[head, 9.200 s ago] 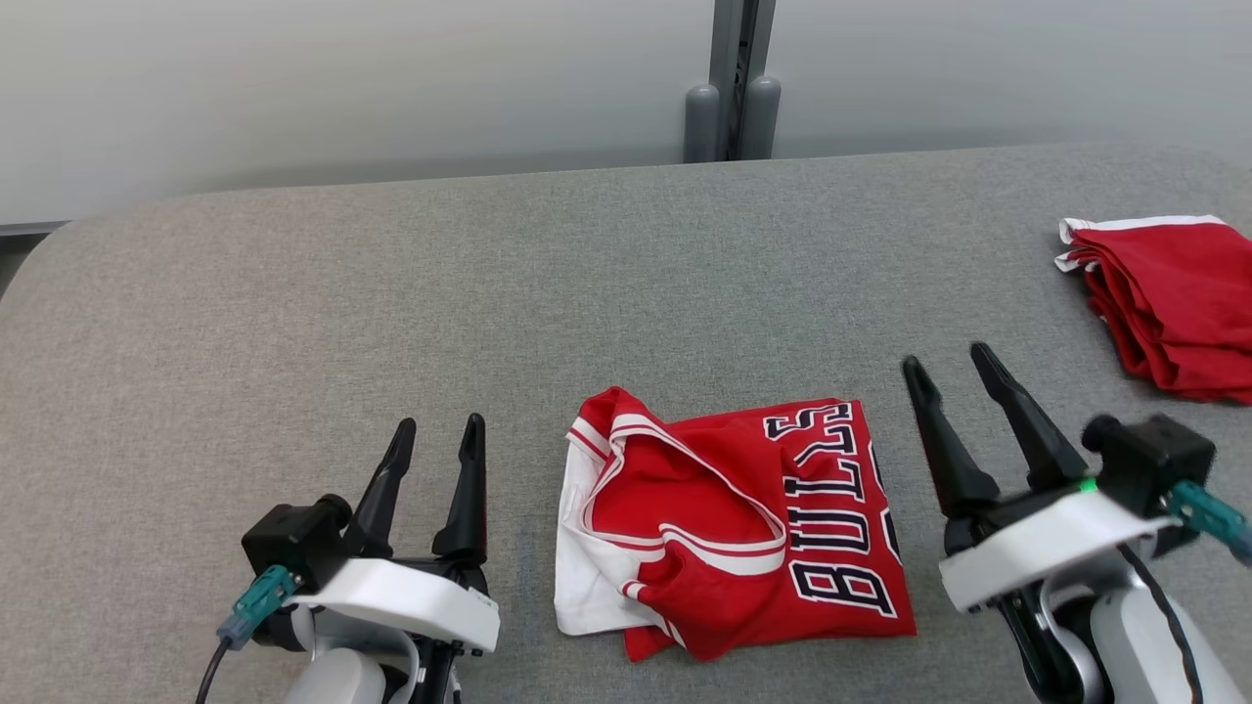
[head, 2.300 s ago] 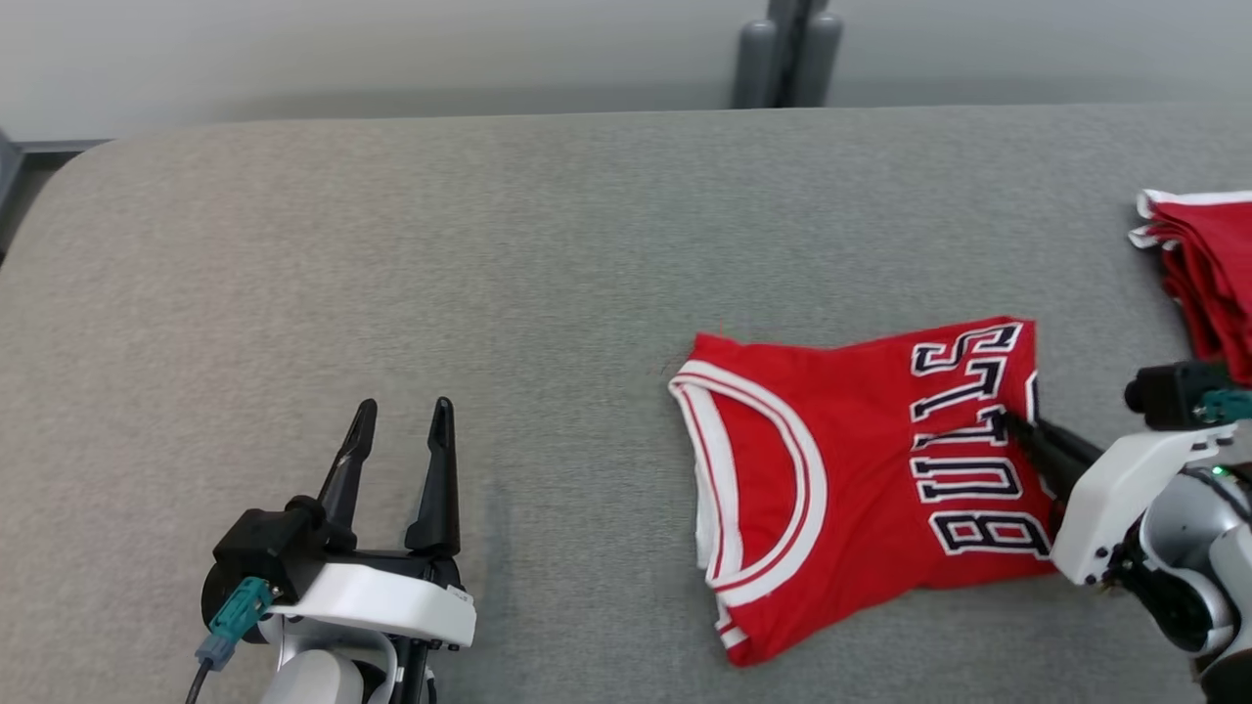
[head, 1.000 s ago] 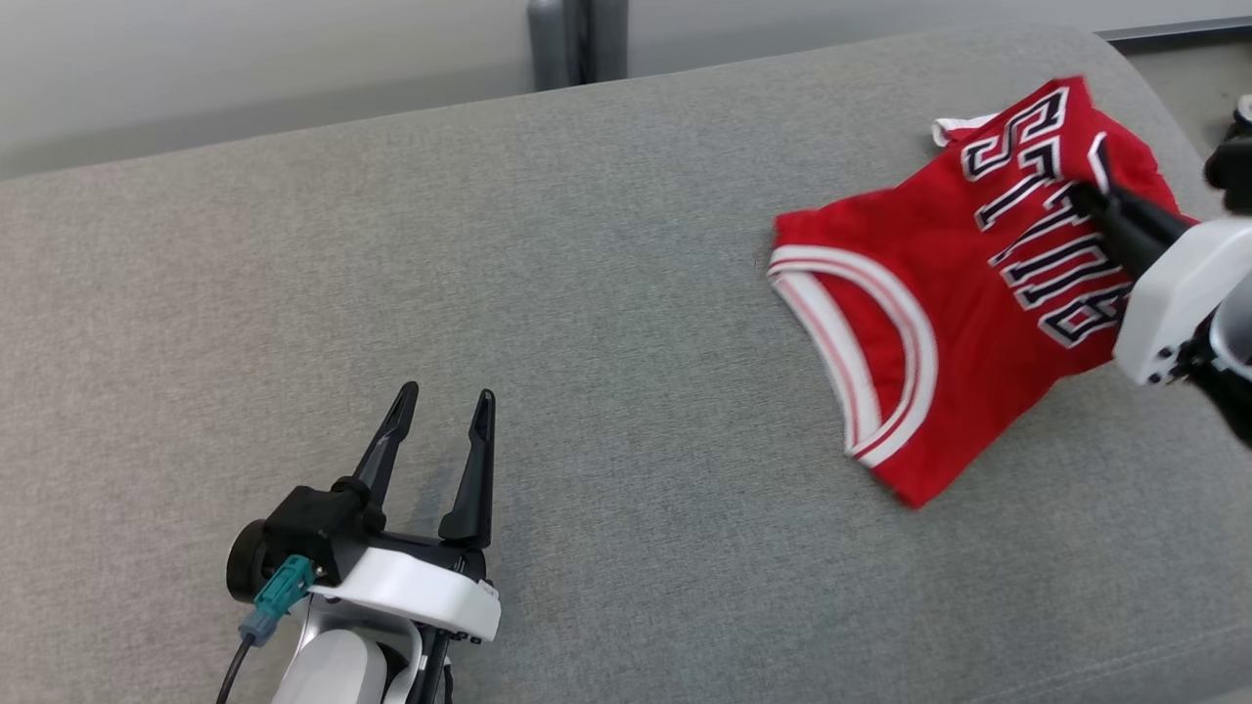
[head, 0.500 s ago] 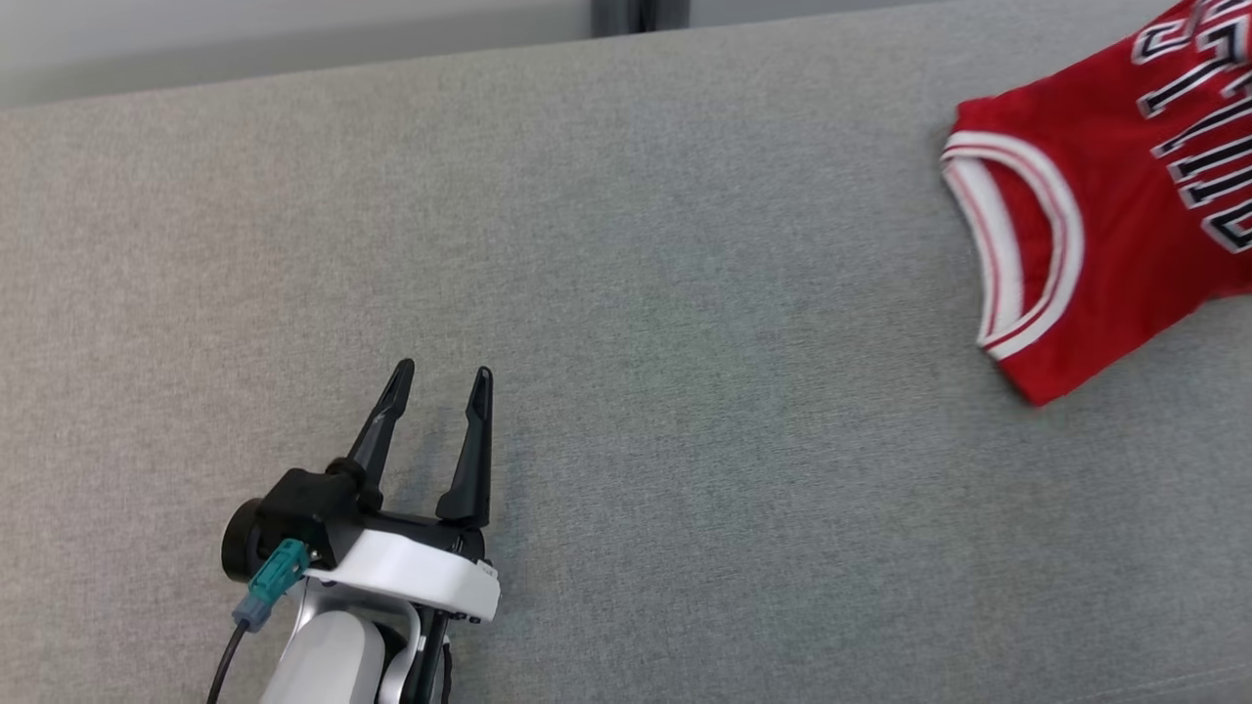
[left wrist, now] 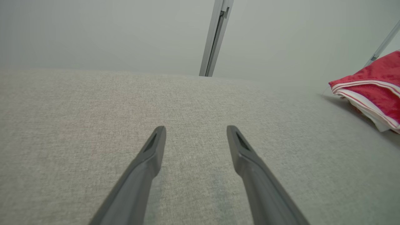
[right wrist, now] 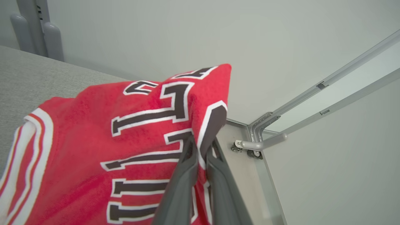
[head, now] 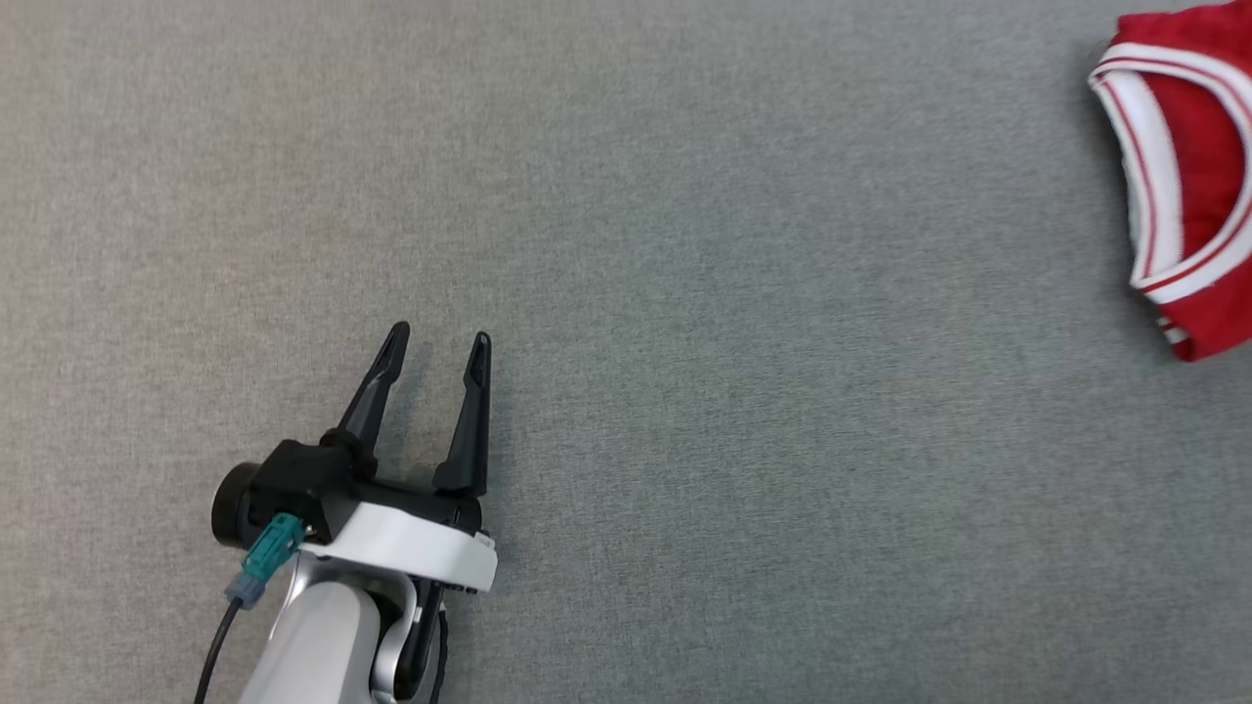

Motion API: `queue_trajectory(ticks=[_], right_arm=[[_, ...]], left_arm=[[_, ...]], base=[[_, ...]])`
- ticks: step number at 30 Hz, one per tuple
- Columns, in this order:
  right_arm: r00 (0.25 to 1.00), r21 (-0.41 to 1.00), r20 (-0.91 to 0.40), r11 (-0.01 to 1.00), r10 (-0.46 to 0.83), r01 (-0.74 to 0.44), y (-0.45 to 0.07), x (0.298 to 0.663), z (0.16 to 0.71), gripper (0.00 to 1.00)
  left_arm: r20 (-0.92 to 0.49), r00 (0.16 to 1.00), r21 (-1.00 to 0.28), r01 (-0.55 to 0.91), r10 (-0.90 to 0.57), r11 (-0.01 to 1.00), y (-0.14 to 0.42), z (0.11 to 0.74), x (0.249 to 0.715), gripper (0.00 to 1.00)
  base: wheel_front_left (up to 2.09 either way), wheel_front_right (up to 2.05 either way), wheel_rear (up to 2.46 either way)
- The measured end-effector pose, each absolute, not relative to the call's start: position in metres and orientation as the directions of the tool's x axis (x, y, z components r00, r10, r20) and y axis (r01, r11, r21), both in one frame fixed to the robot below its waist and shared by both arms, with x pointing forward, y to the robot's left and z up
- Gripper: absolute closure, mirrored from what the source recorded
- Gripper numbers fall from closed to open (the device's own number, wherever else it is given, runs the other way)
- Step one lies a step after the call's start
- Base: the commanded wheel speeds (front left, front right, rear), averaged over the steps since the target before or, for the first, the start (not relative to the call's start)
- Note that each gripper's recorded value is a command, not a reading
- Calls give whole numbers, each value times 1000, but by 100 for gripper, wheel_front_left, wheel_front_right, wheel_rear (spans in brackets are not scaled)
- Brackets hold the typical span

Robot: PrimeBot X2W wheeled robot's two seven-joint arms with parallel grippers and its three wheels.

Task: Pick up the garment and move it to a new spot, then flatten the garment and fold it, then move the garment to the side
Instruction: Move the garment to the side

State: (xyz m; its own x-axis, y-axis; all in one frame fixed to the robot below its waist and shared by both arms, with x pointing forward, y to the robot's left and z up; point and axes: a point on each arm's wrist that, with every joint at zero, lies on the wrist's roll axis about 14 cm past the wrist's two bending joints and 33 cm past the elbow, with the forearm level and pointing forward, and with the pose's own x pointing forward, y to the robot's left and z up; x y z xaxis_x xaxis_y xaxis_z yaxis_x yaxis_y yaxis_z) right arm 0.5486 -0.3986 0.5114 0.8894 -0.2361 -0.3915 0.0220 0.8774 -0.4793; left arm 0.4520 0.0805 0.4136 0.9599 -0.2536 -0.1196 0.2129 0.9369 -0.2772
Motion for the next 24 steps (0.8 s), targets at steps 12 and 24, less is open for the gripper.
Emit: queue_trajectory(ticks=[12,24], right_arm=[[782,-653,-471,757,-409,3,-447,557,460,100],[817,-651,-436,759,-377,2,-434,570,438,0]], left_arm=[[-160,960,-257,185,-230,949,93,387,465,0],[-168,962,-244,171,-216,955,98,380,470,0]], base=[[0,0,0],[0,0,0]])
